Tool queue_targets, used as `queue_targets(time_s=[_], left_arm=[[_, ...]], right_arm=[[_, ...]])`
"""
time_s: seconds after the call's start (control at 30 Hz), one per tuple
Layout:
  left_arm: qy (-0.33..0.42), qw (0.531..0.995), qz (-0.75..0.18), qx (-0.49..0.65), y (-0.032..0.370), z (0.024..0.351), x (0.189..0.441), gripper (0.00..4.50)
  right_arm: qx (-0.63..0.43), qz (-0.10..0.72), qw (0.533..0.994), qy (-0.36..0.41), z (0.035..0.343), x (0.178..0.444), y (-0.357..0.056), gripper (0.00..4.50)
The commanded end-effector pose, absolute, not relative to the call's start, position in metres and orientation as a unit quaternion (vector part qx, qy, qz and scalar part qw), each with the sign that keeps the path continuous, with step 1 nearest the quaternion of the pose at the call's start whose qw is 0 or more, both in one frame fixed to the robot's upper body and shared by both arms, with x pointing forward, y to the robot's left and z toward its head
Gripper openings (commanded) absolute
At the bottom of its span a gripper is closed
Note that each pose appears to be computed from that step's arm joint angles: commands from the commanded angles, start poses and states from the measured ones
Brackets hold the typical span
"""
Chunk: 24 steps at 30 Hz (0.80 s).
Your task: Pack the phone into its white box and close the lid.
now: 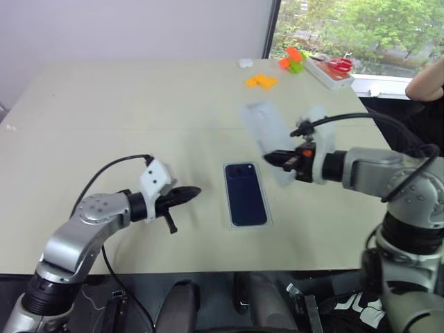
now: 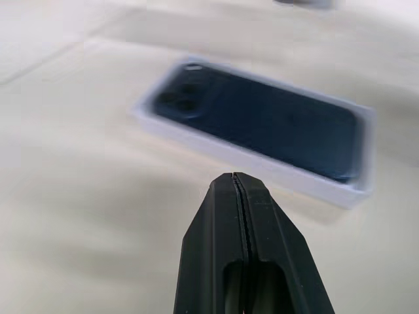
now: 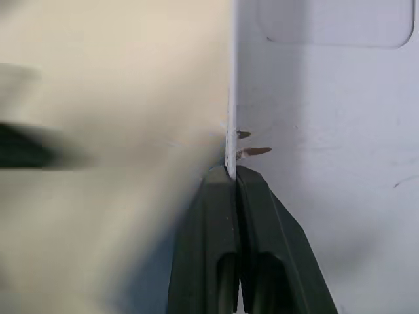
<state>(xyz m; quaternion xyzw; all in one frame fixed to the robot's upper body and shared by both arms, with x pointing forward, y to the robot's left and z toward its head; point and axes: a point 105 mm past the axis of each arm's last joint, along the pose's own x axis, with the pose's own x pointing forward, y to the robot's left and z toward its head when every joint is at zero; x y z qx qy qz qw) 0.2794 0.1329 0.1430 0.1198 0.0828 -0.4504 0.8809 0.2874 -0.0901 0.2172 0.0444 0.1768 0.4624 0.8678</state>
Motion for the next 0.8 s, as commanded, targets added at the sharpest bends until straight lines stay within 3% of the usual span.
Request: queue_targets(time_s=[0.03, 0.23, 0.4, 0.57, 0.7, 0.8], left_arm=[[0.064, 0.908, -0.395, 0.127, 0.161, 0.157, 0.293, 0.0], [0.059, 0.925, -0.35, 0.132, 0.187, 0.165, 0.304, 0.0], [0.065, 0.926, -0.346, 0.133, 0.189, 0.163, 0.302, 0.0], [0.068, 0.922, -0.359, 0.13, 0.179, 0.16, 0.298, 0.0], [0.071, 0.917, -0.371, 0.129, 0.172, 0.158, 0.296, 0.0], [0.073, 0.91, -0.39, 0.118, 0.159, 0.154, 0.295, 0.0]], right_arm=[[0.138, 0.555, 0.808, 0.145, 0.228, 0.266, -0.052, 0.05], [0.29, 0.571, 0.739, 0.209, 0.214, 0.258, -0.004, 0.05], [0.428, 0.501, 0.69, 0.299, 0.201, 0.255, 0.019, 0.05], [0.476, 0.389, 0.702, 0.359, 0.171, 0.266, 0.017, 0.05], [0.479, 0.363, 0.711, 0.365, 0.167, 0.268, 0.012, 0.05], [0.469, 0.349, 0.733, 0.348, 0.171, 0.274, -0.001, 0.99]])
